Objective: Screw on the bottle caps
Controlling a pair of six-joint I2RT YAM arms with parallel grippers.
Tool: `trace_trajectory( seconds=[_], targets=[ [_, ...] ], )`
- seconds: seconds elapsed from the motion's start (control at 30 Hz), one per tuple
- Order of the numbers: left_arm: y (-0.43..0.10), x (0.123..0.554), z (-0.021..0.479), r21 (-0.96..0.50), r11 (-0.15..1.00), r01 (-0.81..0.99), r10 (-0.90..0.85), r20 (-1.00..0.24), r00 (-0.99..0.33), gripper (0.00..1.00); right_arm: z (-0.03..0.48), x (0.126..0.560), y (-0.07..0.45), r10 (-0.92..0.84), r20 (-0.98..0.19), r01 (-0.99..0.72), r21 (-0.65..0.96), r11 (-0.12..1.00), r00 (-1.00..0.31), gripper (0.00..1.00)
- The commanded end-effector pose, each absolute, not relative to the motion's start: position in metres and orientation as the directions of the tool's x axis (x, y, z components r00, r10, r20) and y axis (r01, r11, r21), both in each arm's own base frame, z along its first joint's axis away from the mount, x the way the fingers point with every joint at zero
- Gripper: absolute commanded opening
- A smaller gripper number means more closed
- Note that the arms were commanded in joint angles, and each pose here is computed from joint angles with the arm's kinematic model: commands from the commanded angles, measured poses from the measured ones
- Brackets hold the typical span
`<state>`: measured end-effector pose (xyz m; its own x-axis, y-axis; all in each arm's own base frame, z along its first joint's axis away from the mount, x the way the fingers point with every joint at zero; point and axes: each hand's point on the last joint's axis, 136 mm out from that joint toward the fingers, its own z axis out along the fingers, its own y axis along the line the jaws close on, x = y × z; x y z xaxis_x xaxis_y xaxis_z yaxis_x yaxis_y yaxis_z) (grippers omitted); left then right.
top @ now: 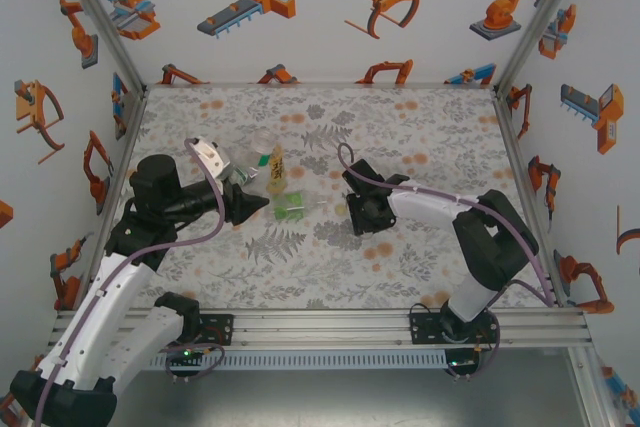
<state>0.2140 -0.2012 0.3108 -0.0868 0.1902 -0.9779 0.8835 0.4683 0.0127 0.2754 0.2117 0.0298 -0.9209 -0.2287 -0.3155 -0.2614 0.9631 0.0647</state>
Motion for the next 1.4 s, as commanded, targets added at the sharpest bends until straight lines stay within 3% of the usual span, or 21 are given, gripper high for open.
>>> trace_trajectory(
  seconds=[0.0,0.2,0.9,1.13,1.37],
  targets=[
    [-0.203,0.209,0.318,0.023,0.452,0.892,0.183,-0.981,-0.068,0.05,0.019,0.268,0.205,-0.245,-0.276,-0.262,0.028,0.965,-0.93,0.48],
    [-0.203,0.209,0.318,0.025,0.451,0.892,0.185,-0.981,-0.066,0.05,0.024,0.274,0.208,-0.244,-0.293,-0.261,0.021,0.965,-0.925,0.52],
    [-0.204,0.208,0.317,0.027,0.448,0.893,0.19,-0.98,-0.066,0.05,0.025,0.279,0.21,-0.258,-0.304,-0.276,0.017,0.961,-0.917,0.46],
    [-0.205,0.208,0.316,0.027,0.443,0.896,0.195,-0.979,-0.067,0.05,0.036,0.28,0.21,-0.26,-0.332,-0.282,0.02,0.959,-0.907,0.38],
    [-0.219,0.199,0.301,0.043,0.391,0.919,0.284,-0.956,-0.077,0.04,0.09,0.279,0.225,-0.277,-0.48,-0.378,0.124,0.918,-0.832,0.26]
  ],
)
